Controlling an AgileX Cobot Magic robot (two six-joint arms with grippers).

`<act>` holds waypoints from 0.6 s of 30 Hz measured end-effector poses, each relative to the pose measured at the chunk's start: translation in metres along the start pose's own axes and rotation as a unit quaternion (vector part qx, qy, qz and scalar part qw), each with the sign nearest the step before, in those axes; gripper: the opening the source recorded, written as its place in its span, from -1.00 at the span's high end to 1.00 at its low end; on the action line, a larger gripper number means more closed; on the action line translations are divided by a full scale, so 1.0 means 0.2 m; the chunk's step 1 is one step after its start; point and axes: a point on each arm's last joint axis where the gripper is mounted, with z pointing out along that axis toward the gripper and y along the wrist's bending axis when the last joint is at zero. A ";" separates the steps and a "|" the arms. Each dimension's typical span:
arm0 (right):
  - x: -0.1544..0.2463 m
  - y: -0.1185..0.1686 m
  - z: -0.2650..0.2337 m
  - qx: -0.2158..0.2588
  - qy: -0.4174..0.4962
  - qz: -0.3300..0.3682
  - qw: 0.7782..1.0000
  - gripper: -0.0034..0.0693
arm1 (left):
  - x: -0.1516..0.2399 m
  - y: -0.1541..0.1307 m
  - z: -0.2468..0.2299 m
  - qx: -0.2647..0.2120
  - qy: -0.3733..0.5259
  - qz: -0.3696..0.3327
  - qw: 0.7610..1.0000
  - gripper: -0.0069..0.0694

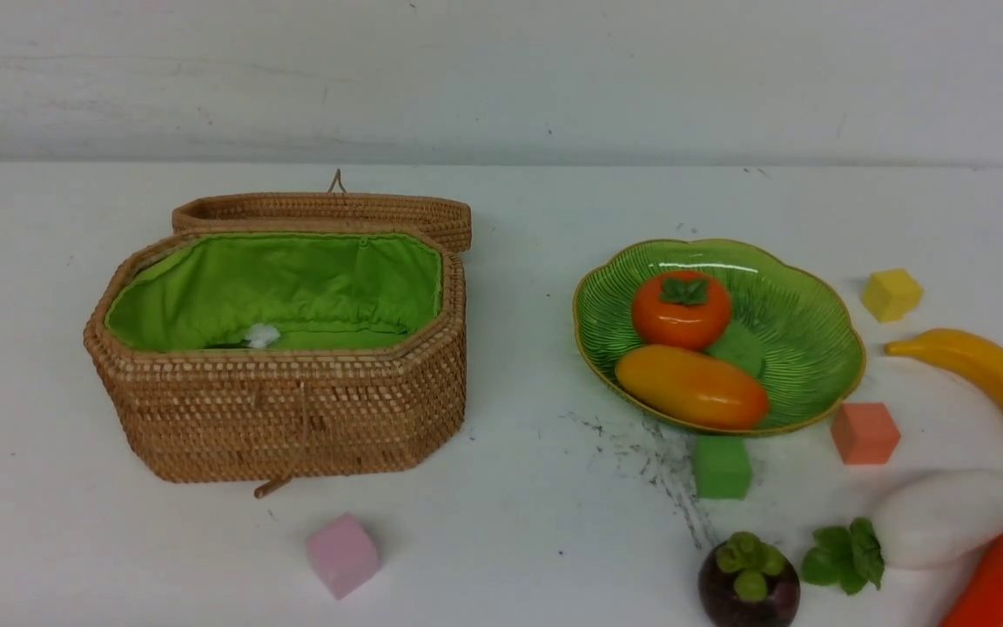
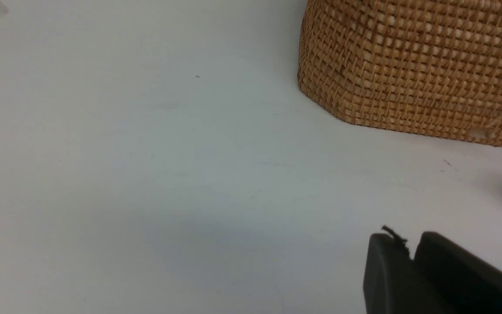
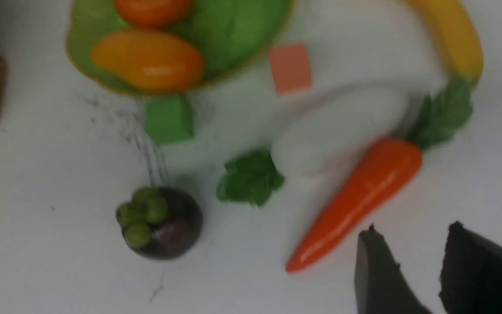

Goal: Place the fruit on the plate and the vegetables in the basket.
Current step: Use the right arm to grab a carrot and put it into the left basket

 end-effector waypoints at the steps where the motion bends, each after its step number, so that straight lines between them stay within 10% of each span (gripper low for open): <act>1: 0.00 -0.01 0.03 0.013 0.026 0.022 0.999 0.23 | 0.00 0.00 0.00 0.000 0.000 0.000 1.000 0.59; 18: -0.01 -0.02 0.42 0.092 0.168 0.152 0.970 -0.22 | 0.00 0.00 0.00 0.000 0.000 0.000 1.000 0.55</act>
